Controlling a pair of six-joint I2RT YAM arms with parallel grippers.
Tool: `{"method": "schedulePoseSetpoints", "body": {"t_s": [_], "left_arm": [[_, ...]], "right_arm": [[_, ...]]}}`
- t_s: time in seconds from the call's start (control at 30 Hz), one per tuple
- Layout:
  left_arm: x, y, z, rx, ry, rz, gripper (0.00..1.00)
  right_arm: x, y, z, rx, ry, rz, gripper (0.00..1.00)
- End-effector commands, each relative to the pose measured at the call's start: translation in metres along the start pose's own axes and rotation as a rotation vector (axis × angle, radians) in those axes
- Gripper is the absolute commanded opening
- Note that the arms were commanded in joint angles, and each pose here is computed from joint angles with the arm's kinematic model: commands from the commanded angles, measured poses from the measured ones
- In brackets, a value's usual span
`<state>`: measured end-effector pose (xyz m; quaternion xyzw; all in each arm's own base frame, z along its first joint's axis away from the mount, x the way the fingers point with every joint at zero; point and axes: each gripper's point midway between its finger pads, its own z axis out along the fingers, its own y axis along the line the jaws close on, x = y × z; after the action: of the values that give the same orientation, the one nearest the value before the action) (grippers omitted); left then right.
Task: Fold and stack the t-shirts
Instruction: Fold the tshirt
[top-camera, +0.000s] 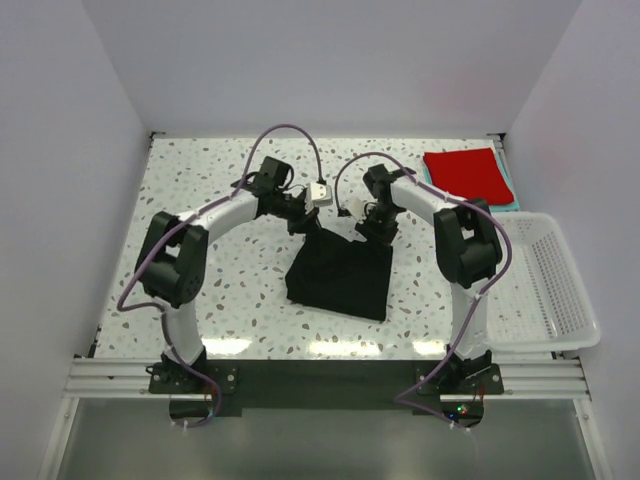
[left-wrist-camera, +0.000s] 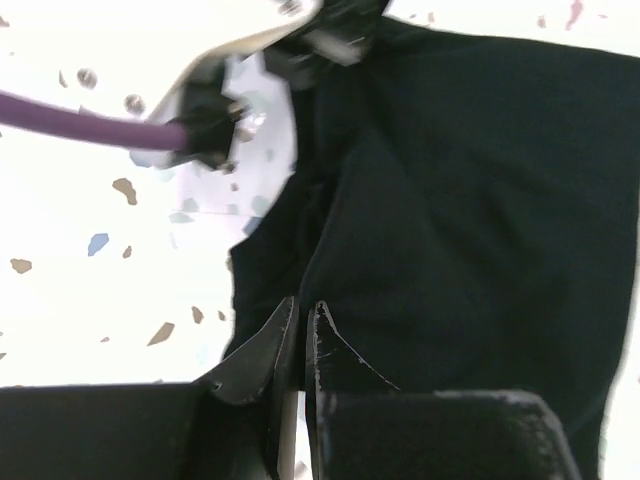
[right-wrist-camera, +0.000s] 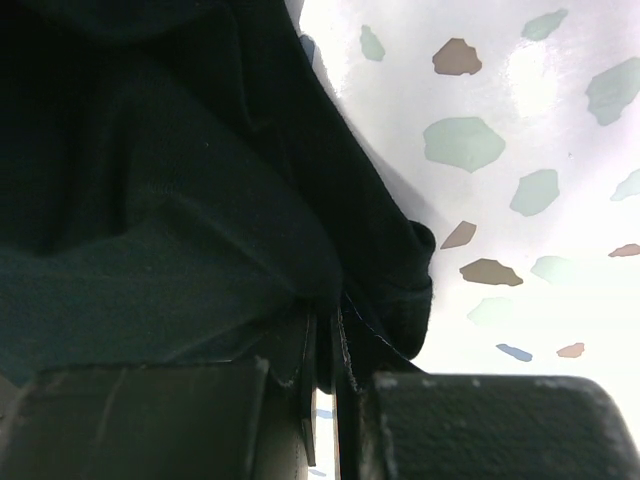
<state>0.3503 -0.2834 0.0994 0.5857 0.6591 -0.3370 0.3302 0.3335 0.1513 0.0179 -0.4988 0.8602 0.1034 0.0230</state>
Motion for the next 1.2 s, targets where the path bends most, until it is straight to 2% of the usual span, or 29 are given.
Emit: {"method": "schedulePoseSetpoints", "body": {"t_s": [0.0,0.13,0.23,0.37,0.6,0.8,1.0,1.1,1.17], "left_arm": [[0.003,0.027,0.021,-0.028,-0.040,-0.052,0.00],[0.043,0.034,0.044,-0.028,0.029,-0.171,0.00],[0.053,0.045,0.051,-0.054,0.072,-0.245,0.00],[0.072,0.058,0.052,-0.101,0.177,-0.325,0.00],[0.115,0.039,0.036,-0.116,0.313,-0.426,0.00],[0.118,0.053,0.022,-0.146,0.307,-0.432,0.00],[0.110,0.048,0.021,-0.119,0.274,-0.415,0.00],[0.094,0.043,0.015,-0.096,0.213,-0.397,0.00],[0.068,0.042,0.004,-0.105,0.152,-0.346,0.00]], "right_arm": [[-0.002,-0.013,0.002,0.053,-0.015,-0.027,0.00],[-0.006,-0.011,-0.005,0.046,-0.030,-0.028,0.00],[-0.012,-0.008,-0.018,0.048,-0.061,-0.023,0.00],[-0.012,0.004,-0.047,0.032,-0.066,-0.013,0.00],[-0.009,0.012,-0.094,0.032,-0.087,0.002,0.00],[0.001,-0.007,-0.075,0.018,-0.056,0.043,0.00],[-0.017,-0.043,-0.046,0.040,-0.107,0.110,0.00],[-0.026,-0.047,-0.035,0.021,-0.132,0.125,0.00],[-0.027,-0.042,-0.036,0.003,-0.141,0.128,0.00]]}}
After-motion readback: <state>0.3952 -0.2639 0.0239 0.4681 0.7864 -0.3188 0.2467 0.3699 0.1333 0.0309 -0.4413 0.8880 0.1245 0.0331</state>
